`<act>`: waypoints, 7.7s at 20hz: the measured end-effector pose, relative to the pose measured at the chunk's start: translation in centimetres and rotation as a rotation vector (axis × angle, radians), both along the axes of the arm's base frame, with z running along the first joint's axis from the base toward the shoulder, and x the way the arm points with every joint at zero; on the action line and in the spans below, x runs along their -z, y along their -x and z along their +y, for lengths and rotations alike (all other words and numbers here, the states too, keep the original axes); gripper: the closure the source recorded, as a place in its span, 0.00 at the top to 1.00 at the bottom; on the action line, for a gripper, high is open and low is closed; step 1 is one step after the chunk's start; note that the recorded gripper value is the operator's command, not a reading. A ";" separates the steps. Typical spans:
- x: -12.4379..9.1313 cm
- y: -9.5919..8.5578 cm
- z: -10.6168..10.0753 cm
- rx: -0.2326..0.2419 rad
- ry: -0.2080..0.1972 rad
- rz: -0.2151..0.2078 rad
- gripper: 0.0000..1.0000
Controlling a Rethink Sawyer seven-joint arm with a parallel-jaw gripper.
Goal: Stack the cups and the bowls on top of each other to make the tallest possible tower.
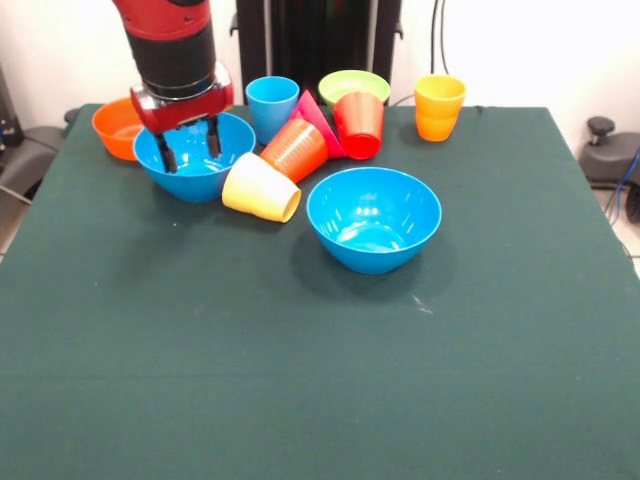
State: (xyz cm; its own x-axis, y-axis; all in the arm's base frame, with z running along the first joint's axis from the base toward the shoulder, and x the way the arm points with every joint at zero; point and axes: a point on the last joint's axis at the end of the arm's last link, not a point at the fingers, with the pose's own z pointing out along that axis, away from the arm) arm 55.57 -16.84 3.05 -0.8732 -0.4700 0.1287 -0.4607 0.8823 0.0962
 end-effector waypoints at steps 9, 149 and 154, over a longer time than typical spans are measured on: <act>-0.8 0.7 -2.9 -0.007 0.044 0.006 1.00; -13.7 2.1 19.2 -0.137 0.090 -0.142 1.00; -13.6 2.5 21.3 -0.133 0.102 -0.139 1.00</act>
